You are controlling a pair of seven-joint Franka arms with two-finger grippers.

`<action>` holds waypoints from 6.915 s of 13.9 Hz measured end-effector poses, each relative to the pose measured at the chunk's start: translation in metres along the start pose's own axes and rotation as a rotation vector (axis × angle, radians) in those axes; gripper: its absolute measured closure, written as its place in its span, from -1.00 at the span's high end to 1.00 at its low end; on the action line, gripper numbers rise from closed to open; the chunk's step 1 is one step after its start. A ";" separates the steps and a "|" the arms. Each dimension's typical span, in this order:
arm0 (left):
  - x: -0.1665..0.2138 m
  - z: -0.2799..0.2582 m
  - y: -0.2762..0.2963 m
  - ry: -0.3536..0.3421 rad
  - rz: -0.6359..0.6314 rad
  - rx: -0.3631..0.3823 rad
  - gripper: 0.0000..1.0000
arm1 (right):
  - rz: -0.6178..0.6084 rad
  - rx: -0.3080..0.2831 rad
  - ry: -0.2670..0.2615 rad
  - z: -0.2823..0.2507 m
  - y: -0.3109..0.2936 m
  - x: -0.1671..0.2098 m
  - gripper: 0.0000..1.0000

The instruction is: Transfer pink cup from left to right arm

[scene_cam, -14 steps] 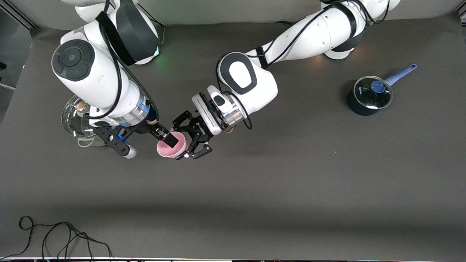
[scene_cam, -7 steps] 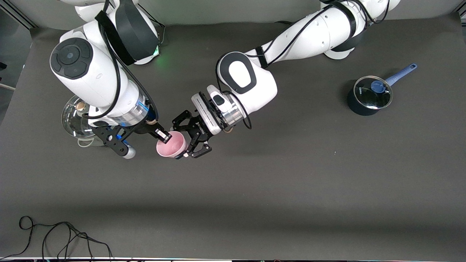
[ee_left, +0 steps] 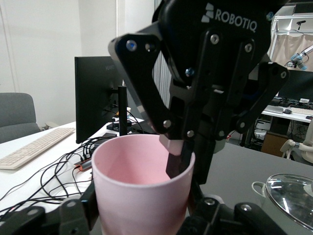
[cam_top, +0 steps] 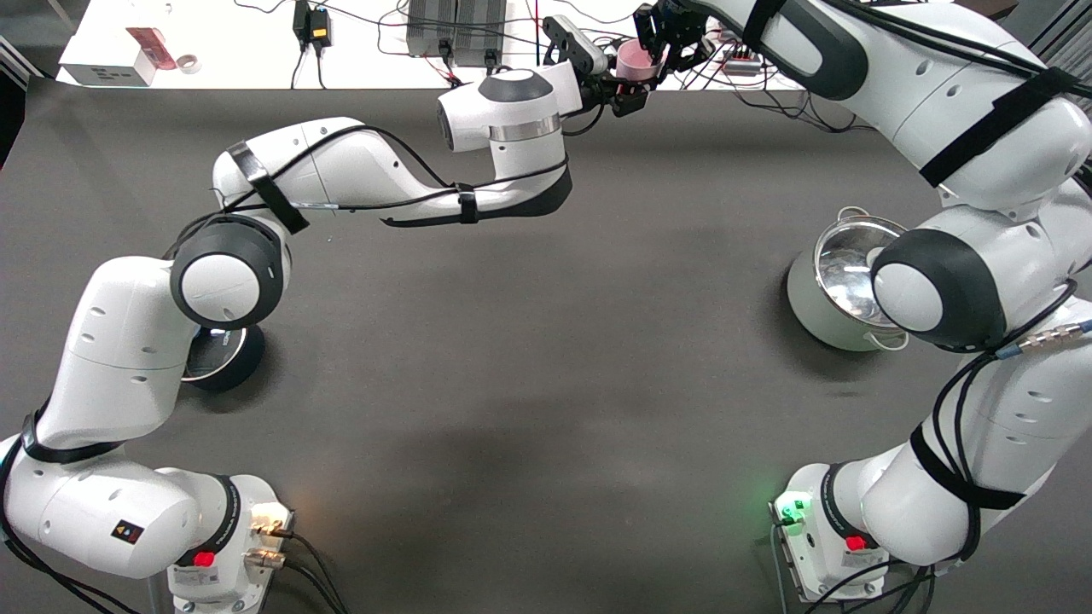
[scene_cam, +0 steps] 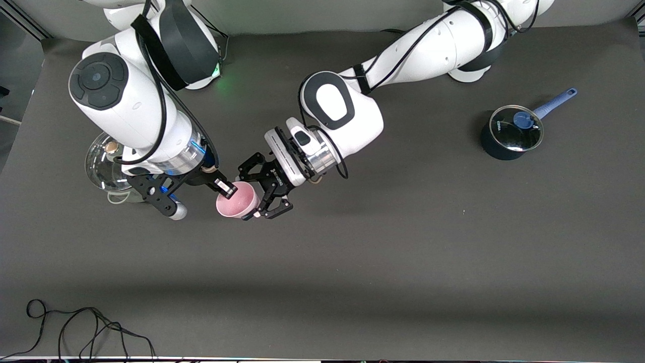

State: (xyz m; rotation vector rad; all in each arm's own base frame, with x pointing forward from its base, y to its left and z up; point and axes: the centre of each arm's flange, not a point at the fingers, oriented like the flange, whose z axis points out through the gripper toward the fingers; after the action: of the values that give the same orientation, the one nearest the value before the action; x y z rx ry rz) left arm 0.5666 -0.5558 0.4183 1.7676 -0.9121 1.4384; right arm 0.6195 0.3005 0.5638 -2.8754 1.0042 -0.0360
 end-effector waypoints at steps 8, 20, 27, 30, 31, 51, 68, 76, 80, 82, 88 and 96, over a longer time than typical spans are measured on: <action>0.008 -0.012 -0.040 0.008 0.042 0.046 1.00 | 0.014 0.051 0.056 -0.010 0.014 0.045 -0.89; -0.043 -0.114 -0.203 -0.093 0.385 -0.259 1.00 | -0.021 0.010 0.142 -0.024 0.178 0.253 -0.91; -0.025 -0.279 -0.325 -0.716 0.440 -0.712 1.00 | -0.548 -0.076 0.022 0.042 0.268 0.318 -0.91; 0.007 -0.306 -0.304 -1.070 0.372 -0.681 1.00 | -0.700 -0.084 0.034 0.102 0.284 0.326 -0.91; 0.014 -0.312 -0.297 -1.169 0.353 -0.661 1.00 | -0.728 -0.087 0.050 0.126 0.291 0.327 -0.91; 0.093 -0.372 -0.261 -1.578 -0.697 0.473 1.00 | -0.830 -0.106 0.156 0.285 0.318 0.323 0.43; 0.094 -0.388 -0.244 -1.514 -0.782 0.686 1.00 | -0.824 -0.057 -0.163 -0.032 0.345 0.259 1.00; 0.085 -0.456 -0.252 -1.370 -0.756 0.736 1.00 | -0.770 -0.042 -0.158 -0.053 0.335 0.214 1.00; 0.099 -0.471 -0.258 -1.332 -0.729 0.731 1.00 | -0.731 -0.031 -0.134 -0.031 0.336 0.194 1.00; 0.106 -0.462 -0.250 -1.329 -0.702 0.719 1.00 | -0.697 -0.026 -0.119 -0.022 0.336 0.183 1.00; 0.105 -0.461 -0.253 -1.348 -0.661 0.703 1.00 | -0.632 -0.031 -0.056 -0.028 0.307 0.161 1.00; 0.102 -0.465 -0.260 -1.374 -0.653 0.681 1.00 | -0.665 -0.087 -0.077 -0.059 0.300 0.148 1.00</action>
State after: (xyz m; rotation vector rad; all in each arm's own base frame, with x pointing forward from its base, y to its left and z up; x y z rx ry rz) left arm 0.5637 -0.0372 0.5771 3.1943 -0.2475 -0.1106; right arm 0.5463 -0.0301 0.5916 -3.1138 0.0055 0.0712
